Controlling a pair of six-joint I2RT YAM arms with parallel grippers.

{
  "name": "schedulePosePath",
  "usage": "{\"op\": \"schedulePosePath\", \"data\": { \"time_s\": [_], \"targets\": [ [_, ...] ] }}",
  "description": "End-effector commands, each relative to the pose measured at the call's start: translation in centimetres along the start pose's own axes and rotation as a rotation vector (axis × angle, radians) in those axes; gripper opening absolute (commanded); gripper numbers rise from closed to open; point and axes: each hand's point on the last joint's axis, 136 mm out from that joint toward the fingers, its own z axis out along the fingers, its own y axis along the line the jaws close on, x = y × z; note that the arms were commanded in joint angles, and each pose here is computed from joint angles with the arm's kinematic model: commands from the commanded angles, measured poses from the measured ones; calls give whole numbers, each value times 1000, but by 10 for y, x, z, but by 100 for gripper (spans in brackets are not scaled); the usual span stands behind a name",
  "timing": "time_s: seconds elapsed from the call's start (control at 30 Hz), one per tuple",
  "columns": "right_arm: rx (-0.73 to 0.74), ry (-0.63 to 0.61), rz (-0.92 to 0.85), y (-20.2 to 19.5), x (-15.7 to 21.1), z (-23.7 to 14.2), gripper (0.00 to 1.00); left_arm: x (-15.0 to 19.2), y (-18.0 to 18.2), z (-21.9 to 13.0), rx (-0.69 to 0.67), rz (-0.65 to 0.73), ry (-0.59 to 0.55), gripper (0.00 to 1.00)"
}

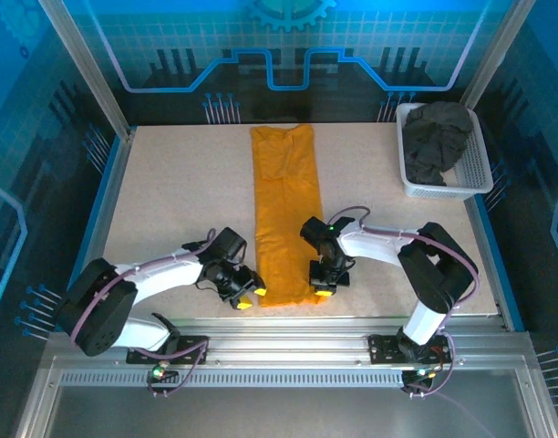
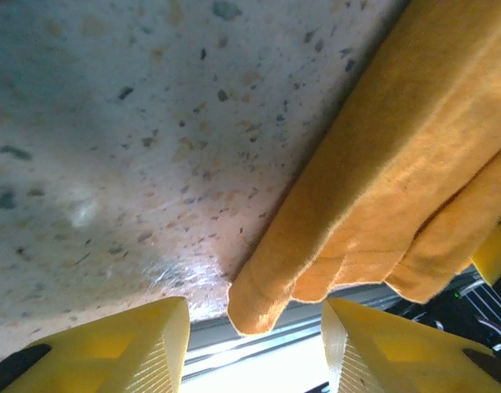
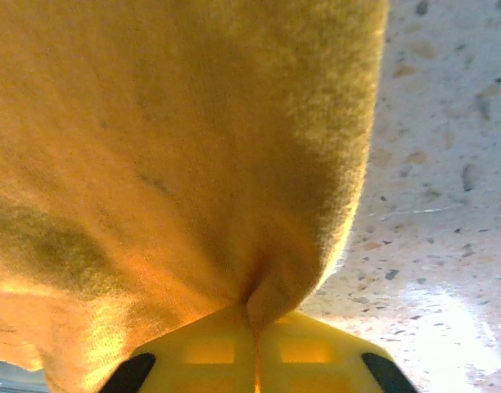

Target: Fold and stack the t-shirts

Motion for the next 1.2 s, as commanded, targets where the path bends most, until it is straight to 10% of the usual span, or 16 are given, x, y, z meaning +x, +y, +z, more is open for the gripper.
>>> {"op": "schedulePosePath", "data": {
  "time_s": [0.0,0.23,0.67,1.17],
  "targets": [
    [-38,14,18,5,9,-2,3,3,-13,7,2,0,23,47],
    [-43,22,25,2,16,-5,0,-10,-15,22,-25,-6,-10,41],
    [-92,58,12,6,28,-8,0,-18,-7,11,-56,-11,-102,0],
    [-188,-47,81,15,12,-64,0,-19,-45,-67,175,32,-280,0]
  ]
}}
